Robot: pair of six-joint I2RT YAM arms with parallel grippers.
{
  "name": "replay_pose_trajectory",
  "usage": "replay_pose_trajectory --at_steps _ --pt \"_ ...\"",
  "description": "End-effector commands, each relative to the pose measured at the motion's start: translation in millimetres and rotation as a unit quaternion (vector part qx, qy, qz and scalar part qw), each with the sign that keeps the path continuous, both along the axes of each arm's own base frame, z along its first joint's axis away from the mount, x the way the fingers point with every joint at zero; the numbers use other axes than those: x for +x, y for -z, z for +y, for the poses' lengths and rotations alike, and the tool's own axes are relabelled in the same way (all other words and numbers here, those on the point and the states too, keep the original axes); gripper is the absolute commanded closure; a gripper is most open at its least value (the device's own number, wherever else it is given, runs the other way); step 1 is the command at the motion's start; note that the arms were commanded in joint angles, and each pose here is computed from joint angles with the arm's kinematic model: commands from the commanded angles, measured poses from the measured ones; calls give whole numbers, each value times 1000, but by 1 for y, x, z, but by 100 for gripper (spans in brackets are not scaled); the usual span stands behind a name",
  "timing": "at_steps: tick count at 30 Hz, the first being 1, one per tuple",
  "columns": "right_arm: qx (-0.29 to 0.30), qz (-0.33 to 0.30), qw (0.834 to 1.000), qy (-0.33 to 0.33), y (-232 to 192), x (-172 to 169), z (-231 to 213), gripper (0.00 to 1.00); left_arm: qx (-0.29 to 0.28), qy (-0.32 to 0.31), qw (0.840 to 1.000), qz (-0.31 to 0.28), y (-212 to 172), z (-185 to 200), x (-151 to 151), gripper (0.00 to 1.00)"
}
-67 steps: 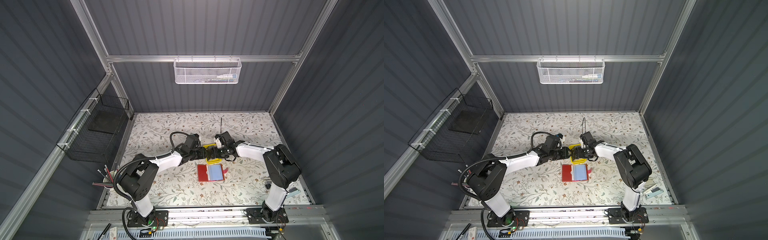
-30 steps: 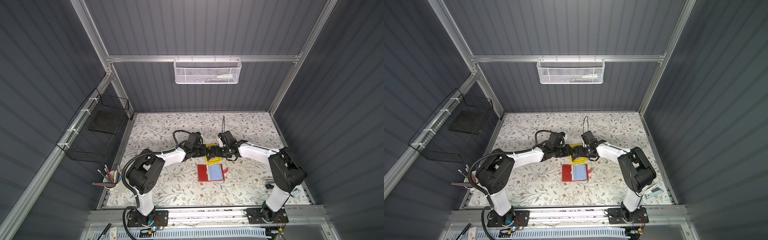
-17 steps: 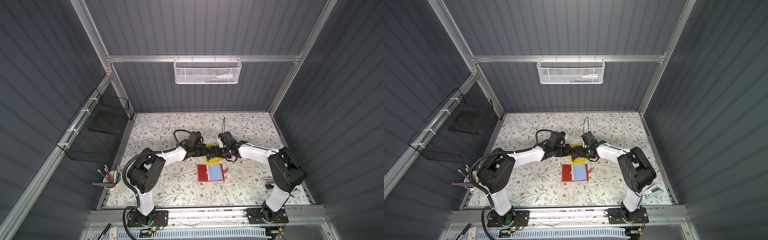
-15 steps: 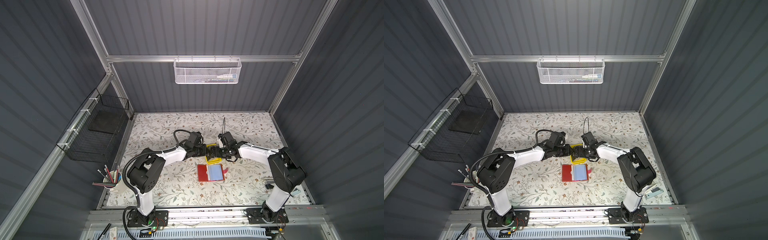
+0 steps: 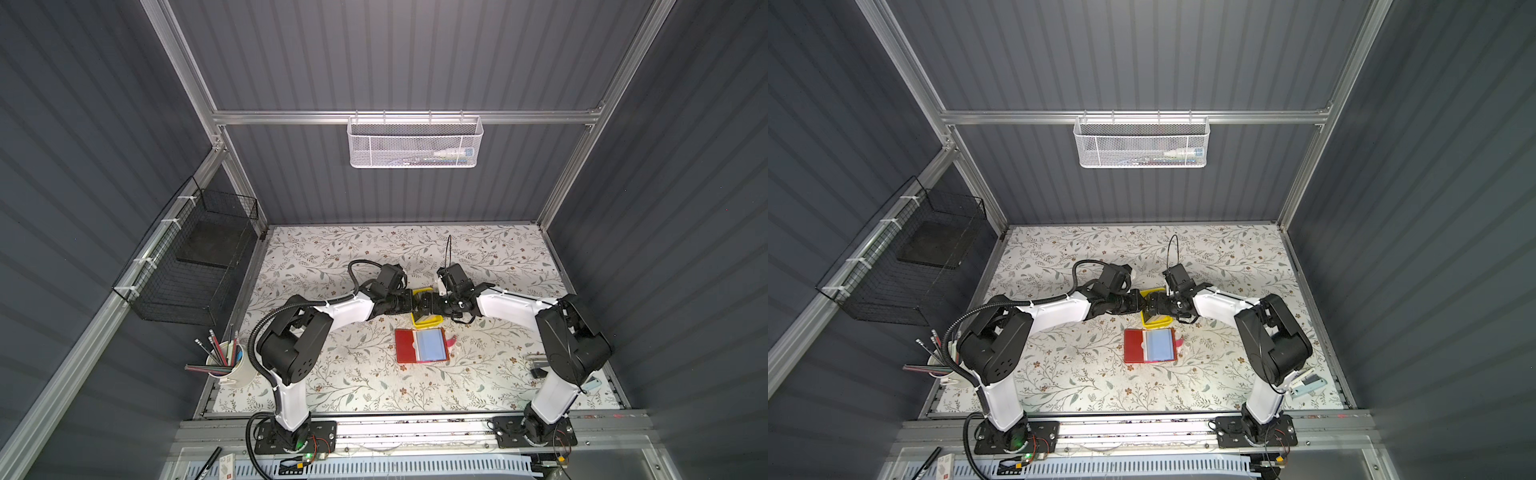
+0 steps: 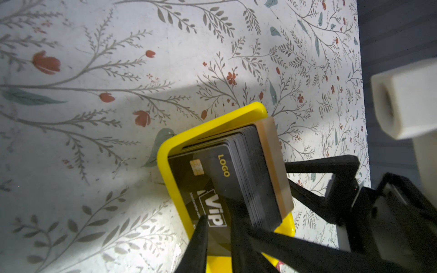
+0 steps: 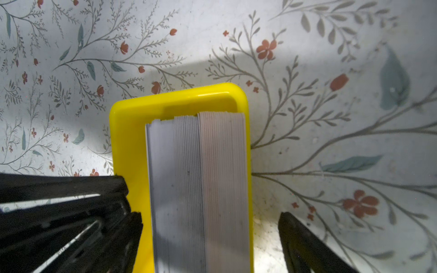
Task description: Put the credit cards into the card holder
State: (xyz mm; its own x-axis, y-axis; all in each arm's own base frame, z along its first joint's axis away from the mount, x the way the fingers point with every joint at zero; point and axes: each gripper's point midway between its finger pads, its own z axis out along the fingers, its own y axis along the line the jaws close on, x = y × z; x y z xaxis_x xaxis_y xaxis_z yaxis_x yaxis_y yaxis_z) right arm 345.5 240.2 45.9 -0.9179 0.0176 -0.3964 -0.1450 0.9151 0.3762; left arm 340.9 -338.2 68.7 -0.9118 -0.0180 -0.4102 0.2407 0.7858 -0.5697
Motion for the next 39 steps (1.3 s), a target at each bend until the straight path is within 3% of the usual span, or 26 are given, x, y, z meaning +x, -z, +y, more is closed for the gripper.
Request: replay_pose_trajectory --at_steps 1,39 --pt "4 2 1000 -2 5 3 4 8 19 8 1000 7 9 2 -1 80" --pt "-20 0 1000 13 11 4 -6 11 27 4 1000 14 18 3 0 86"
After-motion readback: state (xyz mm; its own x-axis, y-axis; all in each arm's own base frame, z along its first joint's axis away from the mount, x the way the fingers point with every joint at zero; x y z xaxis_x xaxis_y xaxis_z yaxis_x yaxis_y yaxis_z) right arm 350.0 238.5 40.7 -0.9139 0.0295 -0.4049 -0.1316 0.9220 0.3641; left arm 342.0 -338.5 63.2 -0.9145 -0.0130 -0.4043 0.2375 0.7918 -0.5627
